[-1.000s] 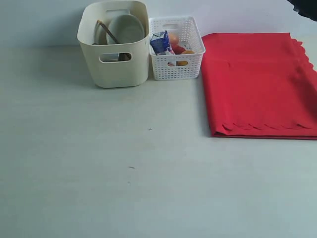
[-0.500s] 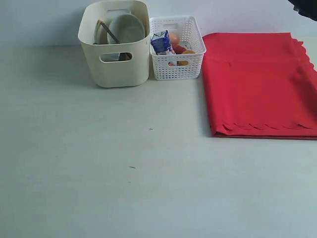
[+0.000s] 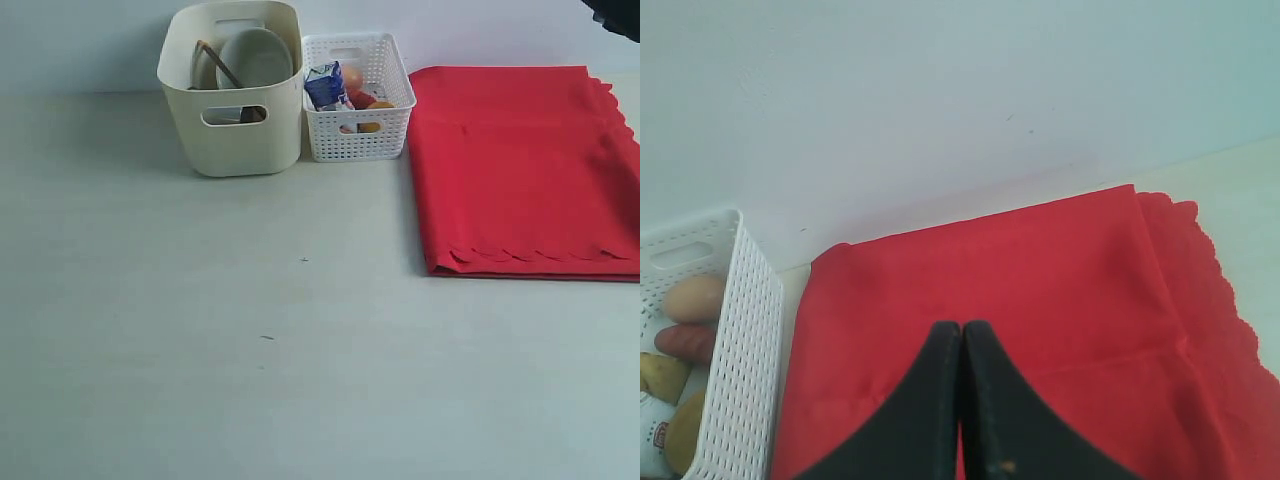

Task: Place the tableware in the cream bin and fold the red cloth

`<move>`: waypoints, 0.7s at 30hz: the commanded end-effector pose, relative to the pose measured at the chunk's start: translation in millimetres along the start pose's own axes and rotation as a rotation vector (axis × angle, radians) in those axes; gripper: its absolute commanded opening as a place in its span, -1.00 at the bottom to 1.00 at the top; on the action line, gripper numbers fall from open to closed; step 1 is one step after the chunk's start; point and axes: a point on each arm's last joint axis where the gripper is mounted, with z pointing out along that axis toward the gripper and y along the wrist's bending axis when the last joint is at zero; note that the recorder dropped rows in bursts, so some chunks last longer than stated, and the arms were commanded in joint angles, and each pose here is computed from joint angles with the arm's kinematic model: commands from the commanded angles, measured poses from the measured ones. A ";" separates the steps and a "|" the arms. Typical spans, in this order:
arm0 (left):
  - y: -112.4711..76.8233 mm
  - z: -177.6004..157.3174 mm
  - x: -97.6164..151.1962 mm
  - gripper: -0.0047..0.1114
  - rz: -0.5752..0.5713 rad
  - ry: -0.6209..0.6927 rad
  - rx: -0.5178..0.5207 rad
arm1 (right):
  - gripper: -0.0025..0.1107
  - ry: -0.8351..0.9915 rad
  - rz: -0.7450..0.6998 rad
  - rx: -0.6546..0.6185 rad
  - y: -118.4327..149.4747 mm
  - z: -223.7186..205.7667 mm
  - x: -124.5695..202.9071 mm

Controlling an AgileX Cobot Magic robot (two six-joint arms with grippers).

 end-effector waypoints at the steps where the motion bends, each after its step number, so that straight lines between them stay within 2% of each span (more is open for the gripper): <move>1: -0.3 -0.5 0.7 -0.90 -0.004 -0.002 0.002 | -0.96 -0.008 -0.002 -0.002 -0.1 -0.1 -0.3; 10: 0.7 -0.8 0.0 -0.90 0.019 -0.007 -0.031 | -0.96 -0.008 -0.002 -0.002 -0.1 -0.1 -0.3; 21: -8.2 -1.1 -0.2 -0.90 0.001 -0.007 0.033 | -0.96 -0.008 -0.002 -0.002 -0.1 -0.1 -0.3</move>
